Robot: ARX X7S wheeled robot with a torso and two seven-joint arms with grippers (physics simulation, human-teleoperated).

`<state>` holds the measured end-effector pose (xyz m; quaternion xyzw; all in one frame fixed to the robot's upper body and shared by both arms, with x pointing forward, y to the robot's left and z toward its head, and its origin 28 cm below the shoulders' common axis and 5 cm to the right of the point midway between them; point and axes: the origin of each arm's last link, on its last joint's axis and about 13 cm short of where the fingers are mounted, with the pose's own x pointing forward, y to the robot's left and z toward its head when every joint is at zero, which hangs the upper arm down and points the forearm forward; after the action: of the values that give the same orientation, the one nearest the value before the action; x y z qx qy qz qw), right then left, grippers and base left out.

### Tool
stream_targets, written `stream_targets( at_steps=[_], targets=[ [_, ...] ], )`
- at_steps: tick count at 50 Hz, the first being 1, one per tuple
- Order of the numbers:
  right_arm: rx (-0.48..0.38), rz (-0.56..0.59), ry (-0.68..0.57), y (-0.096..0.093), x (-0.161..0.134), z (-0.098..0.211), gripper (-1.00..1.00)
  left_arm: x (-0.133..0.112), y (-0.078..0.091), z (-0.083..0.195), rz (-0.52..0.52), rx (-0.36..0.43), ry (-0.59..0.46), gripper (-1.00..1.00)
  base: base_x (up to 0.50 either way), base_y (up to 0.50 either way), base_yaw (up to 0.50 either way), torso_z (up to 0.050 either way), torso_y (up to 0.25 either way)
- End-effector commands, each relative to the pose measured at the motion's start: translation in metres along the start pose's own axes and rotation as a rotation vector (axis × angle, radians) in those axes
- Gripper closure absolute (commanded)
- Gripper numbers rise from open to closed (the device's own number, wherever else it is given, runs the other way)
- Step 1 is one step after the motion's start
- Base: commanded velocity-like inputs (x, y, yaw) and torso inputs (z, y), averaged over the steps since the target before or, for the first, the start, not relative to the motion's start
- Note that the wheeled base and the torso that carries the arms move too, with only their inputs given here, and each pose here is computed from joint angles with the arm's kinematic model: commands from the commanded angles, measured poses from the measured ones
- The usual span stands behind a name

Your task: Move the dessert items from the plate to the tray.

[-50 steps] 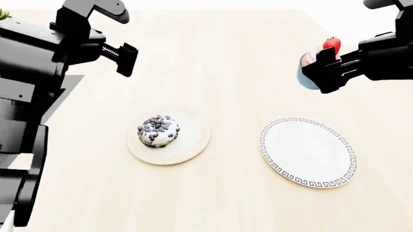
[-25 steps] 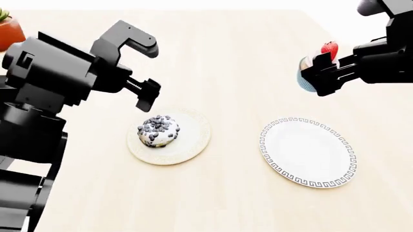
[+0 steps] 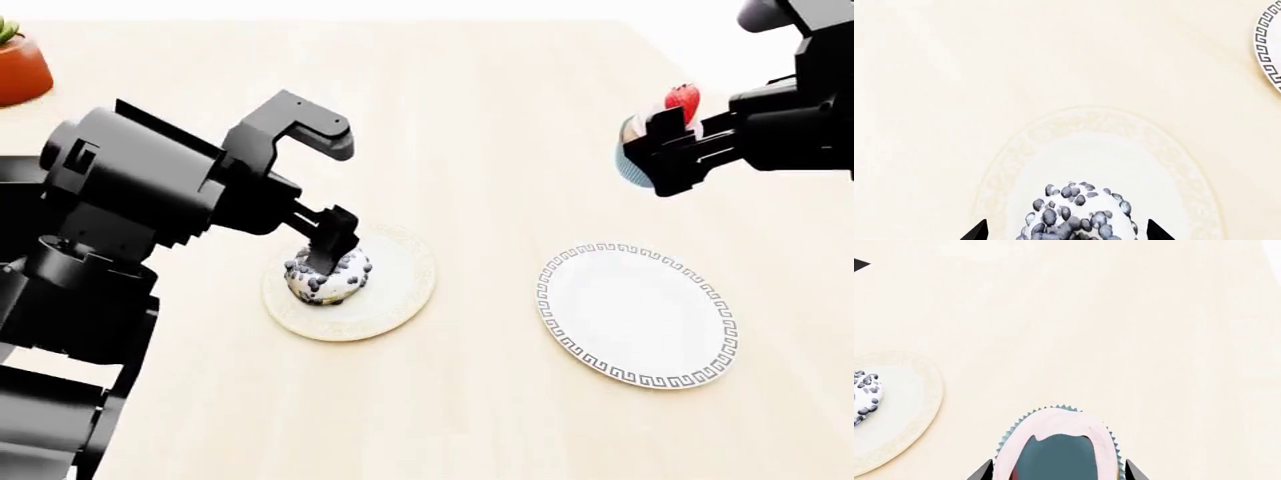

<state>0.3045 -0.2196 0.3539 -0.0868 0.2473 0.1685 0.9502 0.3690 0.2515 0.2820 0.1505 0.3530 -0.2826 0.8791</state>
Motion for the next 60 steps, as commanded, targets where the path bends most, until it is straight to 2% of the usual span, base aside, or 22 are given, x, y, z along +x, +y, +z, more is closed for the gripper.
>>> stream_targets(
  at_steps=[1, 33, 60],
  targets=[
    [-0.013, -0.002, -0.006, 0.000, 0.000, 0.002, 1.00, 0.010, 0.000, -0.007, -0.032, -0.023, 0.013, -1.00, 0.00, 0.00, 0.00, 0.000, 0.000],
    [-0.025, -0.006, -0.012, 0.000, 0.002, 0.002, 1.00, 0.034, 0.003, -0.018, -0.025, -0.042, 0.054, -1.00, 0.00, 0.00, 0.00, 0.000, 0.000],
    [-0.026, -0.021, -0.016, 0.000, 0.003, 0.005, 1.00, 0.034, 0.001, -0.022, -0.056, -0.003, 0.056, -1.00, 0.00, 0.00, 0.00, 0.000, 0.000]
  ],
)
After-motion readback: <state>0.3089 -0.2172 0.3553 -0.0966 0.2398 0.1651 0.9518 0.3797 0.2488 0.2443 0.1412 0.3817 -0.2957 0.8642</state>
